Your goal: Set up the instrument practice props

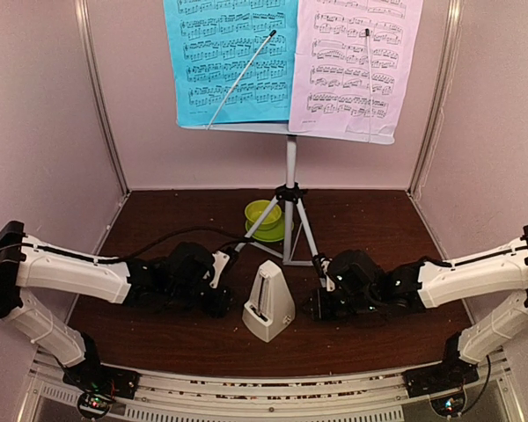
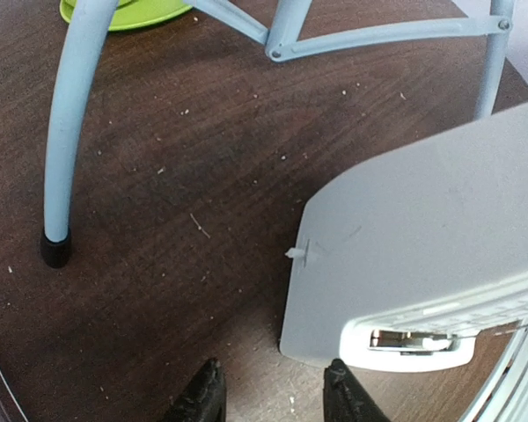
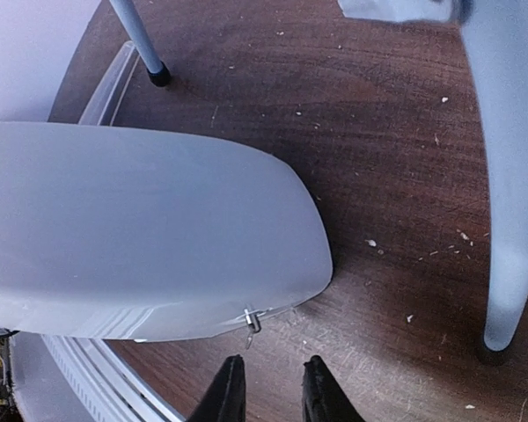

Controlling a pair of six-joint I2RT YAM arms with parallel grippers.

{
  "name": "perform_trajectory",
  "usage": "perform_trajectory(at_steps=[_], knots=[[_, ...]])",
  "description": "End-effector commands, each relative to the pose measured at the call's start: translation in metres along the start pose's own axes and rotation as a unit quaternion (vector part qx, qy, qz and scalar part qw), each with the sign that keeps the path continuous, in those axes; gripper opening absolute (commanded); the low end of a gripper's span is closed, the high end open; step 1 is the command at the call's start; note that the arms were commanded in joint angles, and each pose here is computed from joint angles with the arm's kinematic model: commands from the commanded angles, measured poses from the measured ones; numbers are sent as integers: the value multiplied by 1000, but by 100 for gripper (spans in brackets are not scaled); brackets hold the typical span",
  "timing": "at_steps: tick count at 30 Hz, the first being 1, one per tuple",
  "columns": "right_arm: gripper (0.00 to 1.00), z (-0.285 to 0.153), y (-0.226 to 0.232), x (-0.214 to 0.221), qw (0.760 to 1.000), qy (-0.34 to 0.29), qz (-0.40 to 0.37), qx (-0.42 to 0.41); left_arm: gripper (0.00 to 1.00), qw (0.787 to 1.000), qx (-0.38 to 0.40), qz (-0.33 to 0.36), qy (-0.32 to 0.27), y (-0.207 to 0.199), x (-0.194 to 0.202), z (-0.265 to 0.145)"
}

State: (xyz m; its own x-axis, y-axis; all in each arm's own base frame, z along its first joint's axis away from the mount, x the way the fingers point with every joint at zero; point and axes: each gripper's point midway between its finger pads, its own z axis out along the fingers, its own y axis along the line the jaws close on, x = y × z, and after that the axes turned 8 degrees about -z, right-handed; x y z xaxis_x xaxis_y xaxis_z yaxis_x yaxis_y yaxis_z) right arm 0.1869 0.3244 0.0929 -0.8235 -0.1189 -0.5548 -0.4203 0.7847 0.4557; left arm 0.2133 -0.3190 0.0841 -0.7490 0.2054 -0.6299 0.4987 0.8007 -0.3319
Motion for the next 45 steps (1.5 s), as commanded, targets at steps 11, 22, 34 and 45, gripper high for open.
perform_trajectory(at_steps=[11,22,34,45], knots=[[21,33,15,-17,1000,0,-9,16,38,1000,11,-22,-8,-9,-8,21],[22,58,29,-36,999,4,-35,19,36,999,42,-21,-9,-17,7,12],[57,16,35,-50,995,-31,-92,-7,36,997,23,-30,-61,-4,-3,-16],[82,-7,66,-42,989,-51,-116,-77,34,999,32,-37,-20,-16,4,13]])
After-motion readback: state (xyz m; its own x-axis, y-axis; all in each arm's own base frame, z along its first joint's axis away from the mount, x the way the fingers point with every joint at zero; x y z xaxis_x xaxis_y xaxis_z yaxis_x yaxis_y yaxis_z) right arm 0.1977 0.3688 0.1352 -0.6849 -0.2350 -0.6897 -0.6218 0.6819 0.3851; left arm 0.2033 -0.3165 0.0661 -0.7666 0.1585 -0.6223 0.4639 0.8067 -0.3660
